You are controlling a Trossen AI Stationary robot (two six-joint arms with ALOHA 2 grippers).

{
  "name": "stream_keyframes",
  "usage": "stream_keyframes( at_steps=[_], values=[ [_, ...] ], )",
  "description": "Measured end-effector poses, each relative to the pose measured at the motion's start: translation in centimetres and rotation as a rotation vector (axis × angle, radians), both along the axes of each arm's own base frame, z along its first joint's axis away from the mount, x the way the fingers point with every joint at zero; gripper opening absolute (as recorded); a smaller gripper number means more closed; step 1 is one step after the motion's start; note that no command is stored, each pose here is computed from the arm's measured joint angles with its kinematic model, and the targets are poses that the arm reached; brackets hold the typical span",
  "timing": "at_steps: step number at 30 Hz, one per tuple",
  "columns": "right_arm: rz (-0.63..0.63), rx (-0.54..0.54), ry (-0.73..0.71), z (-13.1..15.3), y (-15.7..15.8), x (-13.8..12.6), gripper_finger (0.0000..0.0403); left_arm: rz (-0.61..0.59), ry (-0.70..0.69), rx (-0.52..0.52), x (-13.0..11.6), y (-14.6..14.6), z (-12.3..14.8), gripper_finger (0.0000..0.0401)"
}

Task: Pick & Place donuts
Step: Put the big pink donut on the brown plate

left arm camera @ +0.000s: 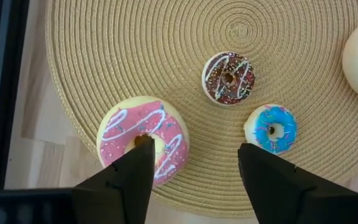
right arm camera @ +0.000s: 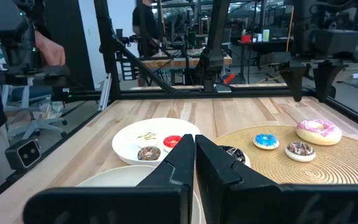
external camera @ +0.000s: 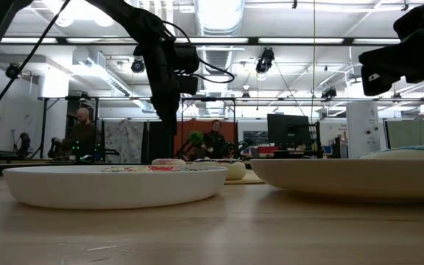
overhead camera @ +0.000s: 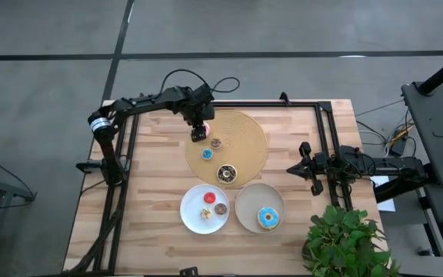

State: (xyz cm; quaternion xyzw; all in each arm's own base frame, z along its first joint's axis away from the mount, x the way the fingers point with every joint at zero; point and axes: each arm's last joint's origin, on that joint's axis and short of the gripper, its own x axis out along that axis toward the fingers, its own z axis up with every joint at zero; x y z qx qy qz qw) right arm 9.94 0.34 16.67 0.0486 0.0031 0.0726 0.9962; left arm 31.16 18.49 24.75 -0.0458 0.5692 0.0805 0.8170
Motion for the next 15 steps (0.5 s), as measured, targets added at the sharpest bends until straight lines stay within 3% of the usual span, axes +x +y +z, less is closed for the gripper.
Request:
stream_keyframes(
  at_steps=[6,15],
  values=[
    [0.000,0.002,0.000,0.0,0.0,0.0,0.0008,0.000,0.002,-0.002,0.0,0.0,-0.1,0.0231],
    [0.000,0.000,0.000,0.0,0.0,0.0,0.0008,-0.004,0.009,-0.004,-0.1,-0.2,-1.3,0.0234]
  ],
)
